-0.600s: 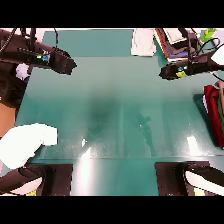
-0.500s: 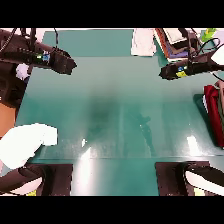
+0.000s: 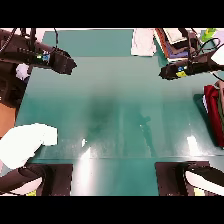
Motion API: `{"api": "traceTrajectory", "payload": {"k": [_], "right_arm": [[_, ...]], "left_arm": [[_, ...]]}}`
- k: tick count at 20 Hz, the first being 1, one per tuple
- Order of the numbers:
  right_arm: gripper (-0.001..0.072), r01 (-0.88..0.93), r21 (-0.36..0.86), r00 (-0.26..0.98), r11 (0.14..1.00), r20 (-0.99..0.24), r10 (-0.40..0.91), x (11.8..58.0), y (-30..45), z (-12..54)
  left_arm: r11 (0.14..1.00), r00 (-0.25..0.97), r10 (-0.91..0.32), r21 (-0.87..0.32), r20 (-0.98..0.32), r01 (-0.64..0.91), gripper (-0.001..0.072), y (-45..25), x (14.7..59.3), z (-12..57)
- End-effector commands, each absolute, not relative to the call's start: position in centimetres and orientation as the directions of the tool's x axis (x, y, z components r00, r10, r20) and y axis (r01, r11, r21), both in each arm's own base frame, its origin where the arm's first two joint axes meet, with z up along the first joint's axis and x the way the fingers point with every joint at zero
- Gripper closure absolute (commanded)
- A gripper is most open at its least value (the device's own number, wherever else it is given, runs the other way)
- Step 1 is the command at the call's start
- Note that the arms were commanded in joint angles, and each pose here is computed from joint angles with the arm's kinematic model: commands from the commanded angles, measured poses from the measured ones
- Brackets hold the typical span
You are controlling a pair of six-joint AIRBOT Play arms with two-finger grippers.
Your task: Fold the shirts.
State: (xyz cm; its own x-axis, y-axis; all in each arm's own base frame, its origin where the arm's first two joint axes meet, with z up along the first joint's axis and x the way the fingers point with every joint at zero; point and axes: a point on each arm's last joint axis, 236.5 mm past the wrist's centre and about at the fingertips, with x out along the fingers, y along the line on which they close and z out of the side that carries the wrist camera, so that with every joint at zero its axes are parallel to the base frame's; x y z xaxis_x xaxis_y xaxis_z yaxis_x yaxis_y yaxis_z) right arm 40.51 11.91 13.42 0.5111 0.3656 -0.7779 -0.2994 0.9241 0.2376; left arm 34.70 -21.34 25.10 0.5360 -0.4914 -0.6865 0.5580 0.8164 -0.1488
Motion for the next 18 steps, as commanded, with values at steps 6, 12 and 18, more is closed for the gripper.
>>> {"api": "traceTrajectory", "payload": {"k": [6,12,18], "right_arm": [[0.0690,-0.301,0.238,0.506,0.924,-0.781,0.366,40.4,11.9,13.4],[0.0690,-0.300,0.238,0.506,0.924,-0.781,0.366,40.4,11.9,13.3],[0.0690,-0.301,0.238,0.505,0.924,-0.781,0.366,40.4,11.9,13.3]], "left_arm": [[0.959,0.635,-0.220,-0.046,-0.741,0.278,0.0682,-12.6,36.9,24.1],[0.999,0.541,0.031,0.012,-0.840,-0.039,0.0681,0.4,29.0,16.3],[0.966,0.180,0.111,0.064,-0.977,-0.249,0.0330,6.0,20.3,1.1]]}}
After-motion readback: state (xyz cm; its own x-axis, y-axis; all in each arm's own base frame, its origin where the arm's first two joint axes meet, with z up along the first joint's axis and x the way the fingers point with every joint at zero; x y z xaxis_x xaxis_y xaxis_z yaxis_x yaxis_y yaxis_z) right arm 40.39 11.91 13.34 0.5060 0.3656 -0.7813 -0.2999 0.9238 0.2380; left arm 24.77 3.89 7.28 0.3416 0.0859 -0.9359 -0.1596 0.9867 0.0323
